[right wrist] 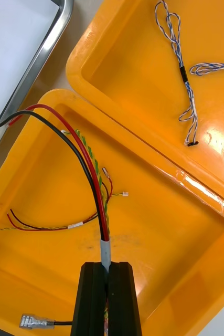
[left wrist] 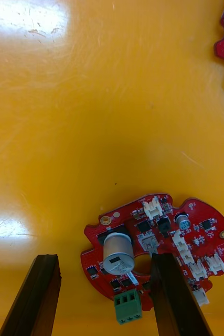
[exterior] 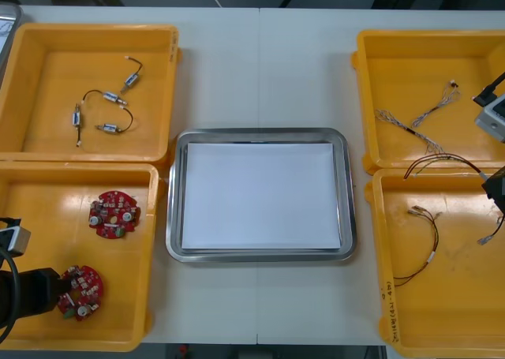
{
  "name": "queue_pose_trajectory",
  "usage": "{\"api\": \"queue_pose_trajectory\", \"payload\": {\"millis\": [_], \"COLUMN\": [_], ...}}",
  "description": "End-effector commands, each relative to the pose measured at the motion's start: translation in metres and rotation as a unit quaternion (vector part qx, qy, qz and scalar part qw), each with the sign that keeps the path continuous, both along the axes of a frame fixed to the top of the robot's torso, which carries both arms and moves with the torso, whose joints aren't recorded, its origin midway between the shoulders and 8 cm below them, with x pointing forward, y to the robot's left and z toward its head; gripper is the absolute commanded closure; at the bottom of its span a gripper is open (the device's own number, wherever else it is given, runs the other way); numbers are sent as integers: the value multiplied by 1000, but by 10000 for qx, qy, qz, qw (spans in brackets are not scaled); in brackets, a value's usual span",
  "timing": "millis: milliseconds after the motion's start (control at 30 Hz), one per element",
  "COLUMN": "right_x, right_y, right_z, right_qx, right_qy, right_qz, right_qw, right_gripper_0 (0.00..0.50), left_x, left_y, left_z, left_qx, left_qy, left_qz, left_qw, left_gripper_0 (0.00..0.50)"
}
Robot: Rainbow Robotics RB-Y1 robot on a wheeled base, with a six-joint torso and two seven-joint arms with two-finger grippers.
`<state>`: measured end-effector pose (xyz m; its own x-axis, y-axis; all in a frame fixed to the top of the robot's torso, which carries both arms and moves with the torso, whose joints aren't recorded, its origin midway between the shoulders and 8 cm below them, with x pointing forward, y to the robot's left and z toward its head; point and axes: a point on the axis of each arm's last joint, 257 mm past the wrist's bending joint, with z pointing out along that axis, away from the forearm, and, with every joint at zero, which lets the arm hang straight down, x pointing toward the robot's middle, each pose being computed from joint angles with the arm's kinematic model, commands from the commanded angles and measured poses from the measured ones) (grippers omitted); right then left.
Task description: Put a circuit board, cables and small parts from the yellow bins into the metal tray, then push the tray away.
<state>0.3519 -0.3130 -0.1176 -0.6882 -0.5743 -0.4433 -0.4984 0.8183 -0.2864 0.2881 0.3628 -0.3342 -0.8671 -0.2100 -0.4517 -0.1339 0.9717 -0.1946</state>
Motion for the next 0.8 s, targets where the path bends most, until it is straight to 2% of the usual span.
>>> {"api": "queue_pose_trajectory", "payload": {"millis": [33, 333, 700, 767, 800], "right_x": [5, 5, 5, 5, 5], "right_y": [-6, -7, -6, -6, -7], "right_z": [11, 11, 11, 11, 11], "right_qx": [-346, -348, -333, -333, -337], "right_qy": [-108, -118, -114, -114, -118], "right_qz": [203, 193, 193, 193, 188], "right_qw": [9991, 9991, 9992, 9992, 9992], "right_gripper_0": [500, 500, 500, 500, 500], "left_x": [-11, -4, -4, -3, -4], "left_y": [-6, -1, -4, -5, -4], "left_z": [-12, -20, -21, -21, -22], "left_qx": [161, 206, 202, 191, 199], "left_qy": [32, -90, -96, -98, -84], "left_qz": [-349, -302, -310, -317, -315], "left_qw": [9993, 9993, 9993, 9993, 9993], "left_gripper_0": [0, 0, 5, 312, 382]}}
